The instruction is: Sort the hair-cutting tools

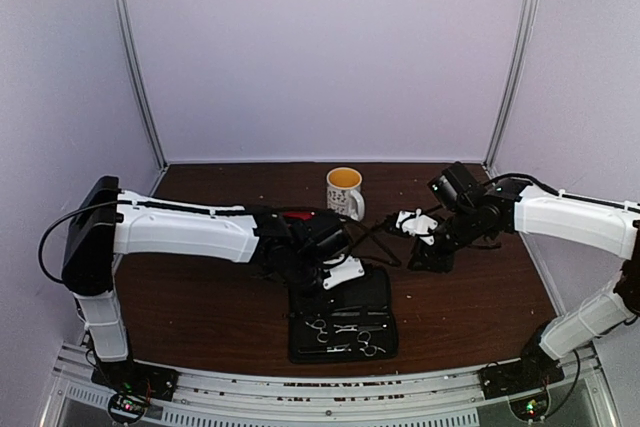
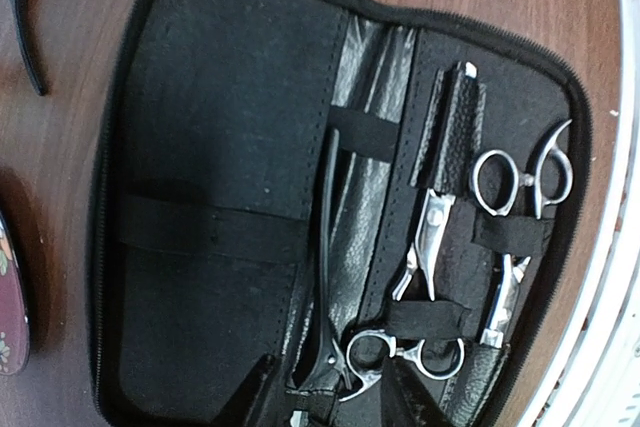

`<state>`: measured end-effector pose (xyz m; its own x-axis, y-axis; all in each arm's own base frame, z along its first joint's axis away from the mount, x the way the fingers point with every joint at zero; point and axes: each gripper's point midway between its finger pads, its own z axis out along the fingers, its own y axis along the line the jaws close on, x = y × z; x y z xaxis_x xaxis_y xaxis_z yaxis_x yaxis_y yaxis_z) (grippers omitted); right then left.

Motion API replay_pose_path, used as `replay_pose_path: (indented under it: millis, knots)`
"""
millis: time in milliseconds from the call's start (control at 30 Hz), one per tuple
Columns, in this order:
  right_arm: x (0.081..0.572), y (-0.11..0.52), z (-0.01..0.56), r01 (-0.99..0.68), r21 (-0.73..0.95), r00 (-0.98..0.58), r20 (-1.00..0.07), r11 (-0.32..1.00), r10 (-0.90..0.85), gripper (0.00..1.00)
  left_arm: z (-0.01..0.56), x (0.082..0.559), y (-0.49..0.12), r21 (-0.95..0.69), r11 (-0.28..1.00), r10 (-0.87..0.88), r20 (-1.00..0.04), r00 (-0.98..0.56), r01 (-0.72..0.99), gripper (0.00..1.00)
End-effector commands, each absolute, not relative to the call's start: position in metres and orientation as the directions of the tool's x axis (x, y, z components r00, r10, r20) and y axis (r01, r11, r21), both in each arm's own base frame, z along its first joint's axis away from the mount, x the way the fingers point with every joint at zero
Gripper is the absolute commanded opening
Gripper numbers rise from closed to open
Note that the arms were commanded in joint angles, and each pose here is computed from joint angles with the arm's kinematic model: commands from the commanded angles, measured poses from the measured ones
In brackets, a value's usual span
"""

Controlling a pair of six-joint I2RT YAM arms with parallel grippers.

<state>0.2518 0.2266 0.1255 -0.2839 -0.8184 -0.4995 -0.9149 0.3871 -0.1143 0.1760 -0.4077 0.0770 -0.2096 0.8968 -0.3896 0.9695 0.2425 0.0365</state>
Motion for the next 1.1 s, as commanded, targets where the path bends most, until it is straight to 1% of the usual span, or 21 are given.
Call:
replay_pose_path:
  millis: [0, 167, 433, 600, 800, 1067]
  knots:
    - [0.256, 0.225, 0.125, -0.905, -0.127, -0.293, -0.504, 0.406, -0.812, 0.37, 0.078, 0.182, -0.413, 0.080, 0.248, 0.904, -0.378, -0.201, 0.965, 0.33]
    - [0.258, 0.224, 0.126, -0.903, -0.136, -0.292, -0.503, 0.408, -0.813, 0.37, 0.065, 0.188, -0.416, 0.105, 0.257, 0.914, -0.351, -0.206, 0.961, 0.32]
    - [0.259, 0.222, 0.123, -0.900, -0.141, -0.295, -0.497, 0.412, -0.816, 0.37, 0.051, 0.186, -0.426, 0.075, 0.230, 0.922, -0.335, -0.193, 0.970, 0.27]
    - [0.260, 0.221, 0.123, -0.898, -0.147, -0.297, -0.495, 0.415, -0.817, 0.37, 0.043, 0.188, -0.426, 0.089, 0.226, 0.929, -0.317, -0.188, 0.970, 0.26]
    - [0.261, 0.220, 0.122, -0.896, -0.148, -0.300, -0.491, 0.418, -0.818, 0.37, 0.037, 0.189, -0.422, 0.098, 0.222, 0.936, -0.300, -0.184, 0.970, 0.19]
    - [0.261, 0.220, 0.119, -0.898, -0.143, -0.303, -0.485, 0.416, -0.820, 0.37, 0.033, 0.186, -0.420, 0.088, 0.216, 0.940, -0.289, -0.182, 0.973, 0.15]
